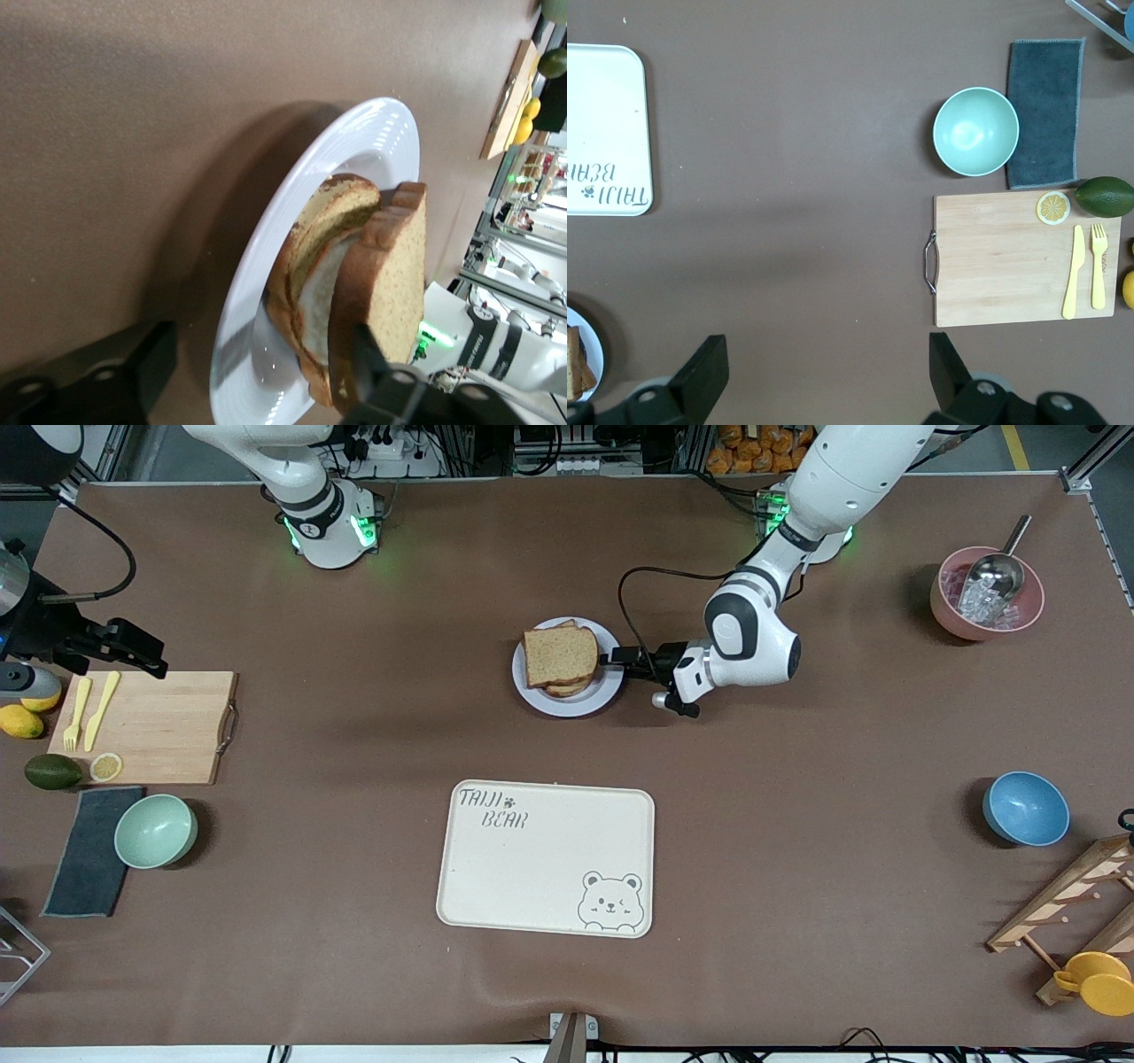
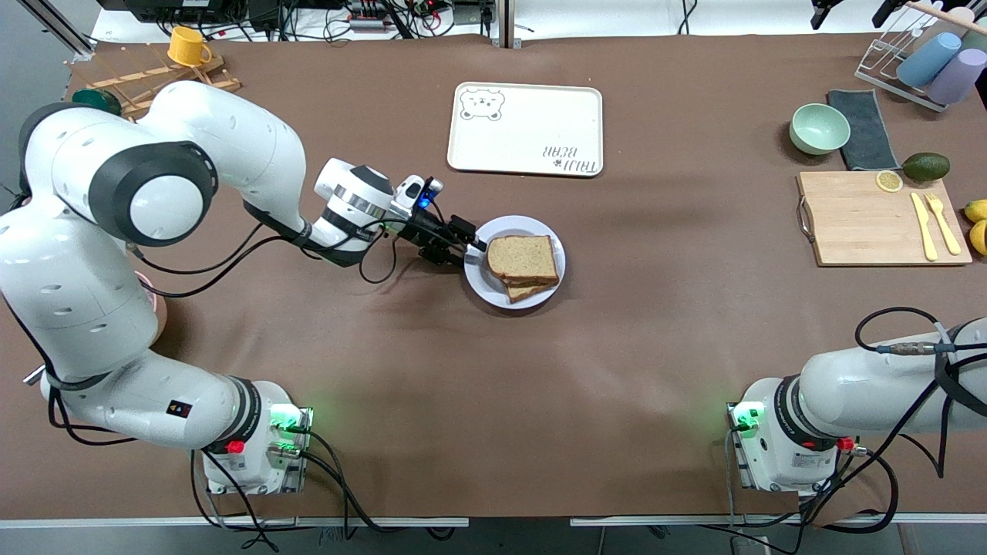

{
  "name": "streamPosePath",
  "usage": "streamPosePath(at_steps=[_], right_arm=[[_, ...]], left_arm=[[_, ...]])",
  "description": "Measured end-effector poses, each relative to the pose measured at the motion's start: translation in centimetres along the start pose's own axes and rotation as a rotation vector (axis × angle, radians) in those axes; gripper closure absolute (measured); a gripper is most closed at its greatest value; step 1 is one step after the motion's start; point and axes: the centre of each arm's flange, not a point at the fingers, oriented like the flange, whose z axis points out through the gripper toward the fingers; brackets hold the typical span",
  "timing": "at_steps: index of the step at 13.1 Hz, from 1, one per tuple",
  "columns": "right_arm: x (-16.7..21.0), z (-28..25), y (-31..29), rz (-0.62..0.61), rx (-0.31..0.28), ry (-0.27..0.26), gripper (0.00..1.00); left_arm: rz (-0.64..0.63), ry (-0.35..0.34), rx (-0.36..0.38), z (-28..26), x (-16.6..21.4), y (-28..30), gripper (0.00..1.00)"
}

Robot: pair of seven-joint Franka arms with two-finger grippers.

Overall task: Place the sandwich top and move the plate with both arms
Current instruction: 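Grip the white plate rim with the left gripper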

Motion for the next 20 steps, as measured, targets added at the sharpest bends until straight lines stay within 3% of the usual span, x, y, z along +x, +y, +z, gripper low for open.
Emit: streamPosePath(at_steps=[4,8,9,16,20], right_arm=[[0.0,-0.2,0.0,0.001,0.0,0.005,0.0],[0.0,-0.3,0.0,0.001,0.001,0.006,0.0],[0.0,-0.3,0.0,0.001,0.001,0.006,0.0],[0.0,-0.3,0.0,0.001,0.002,0.005,0.0],[0.0,-0.2,0.0,0.001,0.002,0.003,0.0]], left_arm=[[0.009,0.004,0.008,0.3,-0.2,0.0,0.67],[0.011,0.004,0.01,0.4,-0.2,-0.2,0.79],[0.025,0.005,0.008,0.4,-0.1,0.0,0.88],[0.054,0.041,0.007,-0.5,1.1,0.3,0.9],[0.06,0.11,-0.051,-0.9,1.8,1.4,0.9]])
